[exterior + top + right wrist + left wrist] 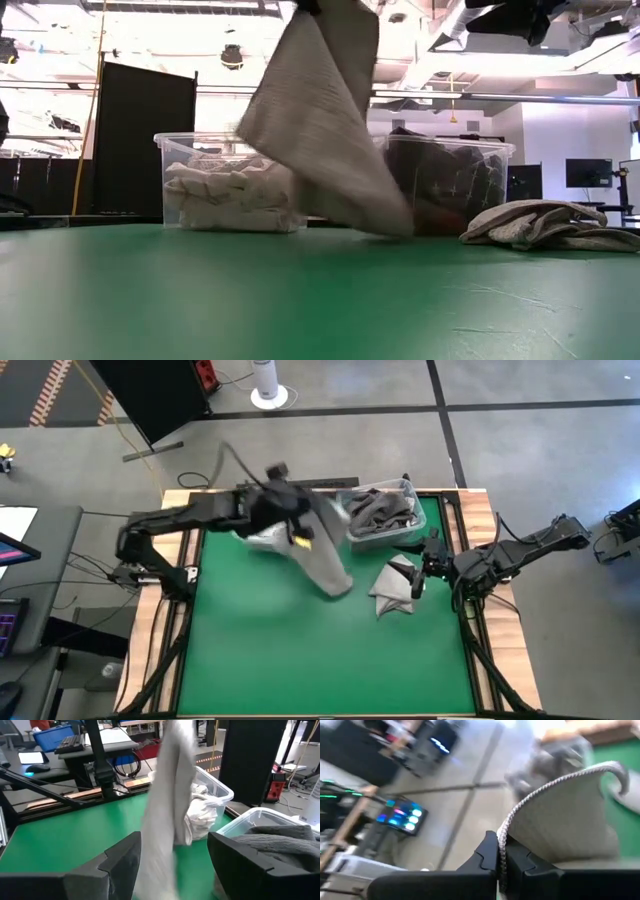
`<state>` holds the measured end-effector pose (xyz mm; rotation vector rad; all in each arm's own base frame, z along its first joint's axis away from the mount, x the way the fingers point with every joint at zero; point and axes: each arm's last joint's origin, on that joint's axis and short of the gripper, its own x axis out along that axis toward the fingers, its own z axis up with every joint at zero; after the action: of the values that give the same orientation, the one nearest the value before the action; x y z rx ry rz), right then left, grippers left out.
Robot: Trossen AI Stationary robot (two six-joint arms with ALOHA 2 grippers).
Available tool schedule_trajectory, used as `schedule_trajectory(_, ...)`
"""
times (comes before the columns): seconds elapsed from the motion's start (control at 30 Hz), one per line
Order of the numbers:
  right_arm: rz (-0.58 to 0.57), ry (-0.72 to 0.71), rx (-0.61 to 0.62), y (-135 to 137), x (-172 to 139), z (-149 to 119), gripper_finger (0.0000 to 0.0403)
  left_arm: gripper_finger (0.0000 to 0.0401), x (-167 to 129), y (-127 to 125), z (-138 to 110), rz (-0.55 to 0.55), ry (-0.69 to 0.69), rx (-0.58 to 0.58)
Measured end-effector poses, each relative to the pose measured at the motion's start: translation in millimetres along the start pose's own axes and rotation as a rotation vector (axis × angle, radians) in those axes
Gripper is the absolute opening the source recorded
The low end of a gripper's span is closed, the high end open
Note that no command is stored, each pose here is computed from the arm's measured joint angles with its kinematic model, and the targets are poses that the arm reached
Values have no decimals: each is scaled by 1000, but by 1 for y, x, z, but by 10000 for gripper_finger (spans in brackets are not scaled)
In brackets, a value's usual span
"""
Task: Sort towels by color in basket
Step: Put the gray microfiber towel into the left transparent bin
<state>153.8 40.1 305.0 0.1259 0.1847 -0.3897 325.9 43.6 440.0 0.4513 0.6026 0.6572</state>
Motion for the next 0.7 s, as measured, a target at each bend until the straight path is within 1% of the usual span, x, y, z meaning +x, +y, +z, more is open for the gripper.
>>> schedule_trajectory(0.07,-3,-1,-13,0,0,0,272,0,-8,22,3,73,-53,-37)
schedule_trajectory(0.23,-6,-3,-15,0,0,0,272,0,-25,79,8,297,-180,-139)
schedule_trajectory(0.37,-5,-5,-14,0,0,0,272,0,-36,115,7,436,-268,-234)
schedule_trajectory(0.47,-5,-6,-13,0,0,1,272,0,-39,130,5,475,-311,-278)
schedule_trajectory(0.57,-5,-6,-13,0,0,1,272,0,-43,138,3,472,-351,-305)
schedule_trajectory(0.7,-6,-3,-16,0,0,0,272,0,-45,140,3,501,-337,-279)
